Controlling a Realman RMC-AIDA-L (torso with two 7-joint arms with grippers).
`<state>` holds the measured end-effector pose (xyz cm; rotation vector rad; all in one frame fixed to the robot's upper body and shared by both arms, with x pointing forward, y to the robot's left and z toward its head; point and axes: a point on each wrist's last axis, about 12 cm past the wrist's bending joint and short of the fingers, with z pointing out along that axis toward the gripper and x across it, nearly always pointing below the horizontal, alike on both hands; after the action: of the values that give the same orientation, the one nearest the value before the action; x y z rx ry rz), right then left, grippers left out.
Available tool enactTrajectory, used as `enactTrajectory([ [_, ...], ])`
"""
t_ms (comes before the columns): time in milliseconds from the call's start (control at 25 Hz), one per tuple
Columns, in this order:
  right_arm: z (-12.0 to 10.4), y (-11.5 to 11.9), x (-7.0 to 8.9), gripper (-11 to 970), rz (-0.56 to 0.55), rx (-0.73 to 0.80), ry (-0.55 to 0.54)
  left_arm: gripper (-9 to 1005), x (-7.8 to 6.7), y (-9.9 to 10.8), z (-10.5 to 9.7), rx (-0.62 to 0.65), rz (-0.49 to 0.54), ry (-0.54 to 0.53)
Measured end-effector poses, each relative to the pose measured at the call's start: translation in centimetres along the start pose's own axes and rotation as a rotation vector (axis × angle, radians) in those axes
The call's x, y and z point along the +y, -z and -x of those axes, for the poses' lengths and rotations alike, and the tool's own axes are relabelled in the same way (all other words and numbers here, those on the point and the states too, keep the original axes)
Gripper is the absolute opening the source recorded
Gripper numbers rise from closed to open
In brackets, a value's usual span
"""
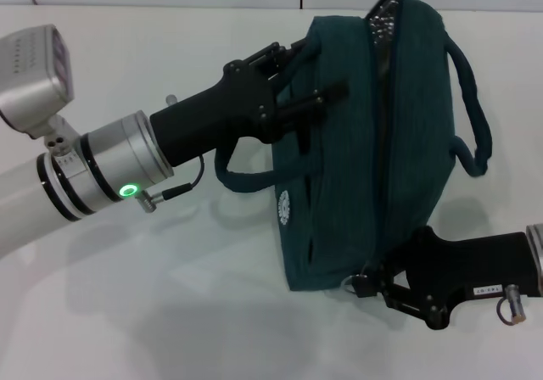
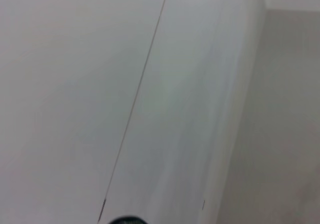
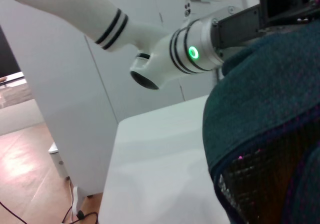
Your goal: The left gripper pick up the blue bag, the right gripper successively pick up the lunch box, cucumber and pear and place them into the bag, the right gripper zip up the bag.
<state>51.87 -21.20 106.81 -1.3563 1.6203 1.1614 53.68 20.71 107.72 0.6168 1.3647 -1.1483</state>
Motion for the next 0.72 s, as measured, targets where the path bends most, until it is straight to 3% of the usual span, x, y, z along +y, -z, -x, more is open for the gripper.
enactTrajectory([
  [400, 1.0, 0.4, 0.1, 9, -0.044, -0.146, 0.127, 791, -1.0, 2.2, 0.9, -0.174, 0.013, -0.036],
  [720, 1.8, 0.6, 0.1, 8, -0.071, -0.213, 0.268, 789, -3.0, 6.4, -1.2, -0.179, 0.091, -0.064],
])
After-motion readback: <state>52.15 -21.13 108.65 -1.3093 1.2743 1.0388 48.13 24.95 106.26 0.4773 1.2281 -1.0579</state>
